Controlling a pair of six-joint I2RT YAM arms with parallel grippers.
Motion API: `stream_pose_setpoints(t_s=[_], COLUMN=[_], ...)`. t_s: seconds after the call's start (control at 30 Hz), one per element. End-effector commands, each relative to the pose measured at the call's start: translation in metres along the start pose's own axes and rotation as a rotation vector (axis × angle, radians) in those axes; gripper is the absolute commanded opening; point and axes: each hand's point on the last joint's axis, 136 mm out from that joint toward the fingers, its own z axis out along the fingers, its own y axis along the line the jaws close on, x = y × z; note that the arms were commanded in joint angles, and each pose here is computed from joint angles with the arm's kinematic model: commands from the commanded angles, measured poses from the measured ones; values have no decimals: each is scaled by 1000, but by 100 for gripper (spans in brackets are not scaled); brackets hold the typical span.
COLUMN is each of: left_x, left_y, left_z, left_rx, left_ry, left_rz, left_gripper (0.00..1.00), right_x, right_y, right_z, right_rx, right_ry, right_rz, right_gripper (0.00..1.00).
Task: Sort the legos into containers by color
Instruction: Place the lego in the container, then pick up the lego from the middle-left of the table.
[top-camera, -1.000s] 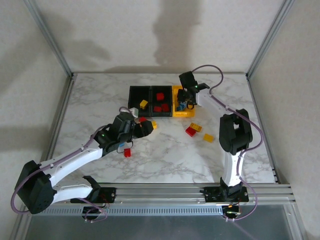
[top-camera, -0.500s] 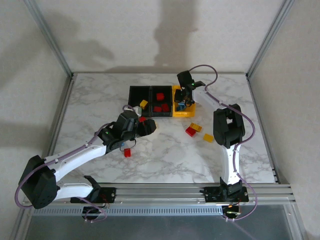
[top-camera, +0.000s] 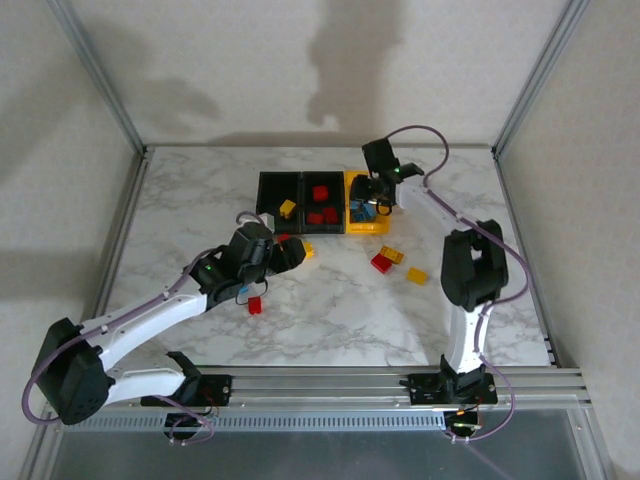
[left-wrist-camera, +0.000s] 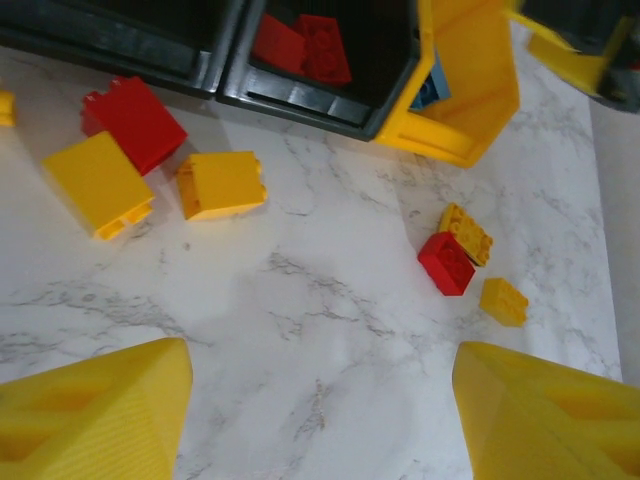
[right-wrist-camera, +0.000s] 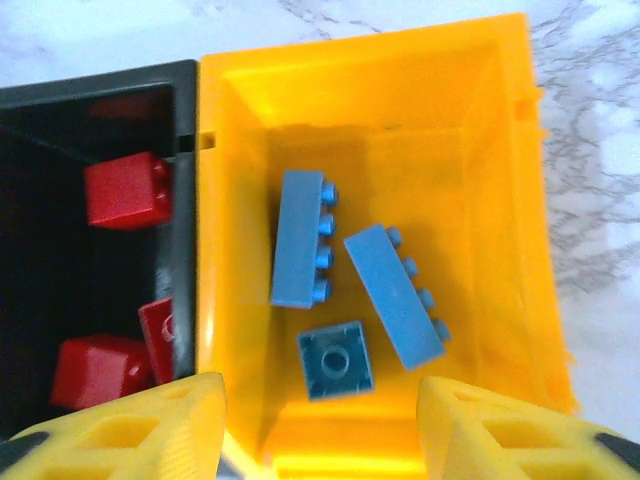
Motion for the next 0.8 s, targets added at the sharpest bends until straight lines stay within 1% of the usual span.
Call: stream_pose_setpoints(t_s=[0.0, 0.3, 0.43, 0.63, 0.77], left_x=[-4, -15, -19, -19, -15], left_y=[18, 57, 77, 95, 103], left_z=[-11, -25, -30, -33, -32], left_rx=[-91, -239, -309, -362, -385], left_ry=[-34, -69, -73, -69, -62], left_rz=[-27, -67, -83, -87, -91], left_gripper=[70, 71, 70, 68, 68], right_x=[-4, 34, 57, 94, 116], right_y=[16, 37, 53, 68, 76], right_z=[-38, -89, -110, -133, -141], right_rx=[-83, -230, -315, -427, -492], right_ry=[-78, -127, -158, -183, -183], right_rz=[5, -28, -78, -127, -156], right_gripper=[55, 58, 59, 59, 59])
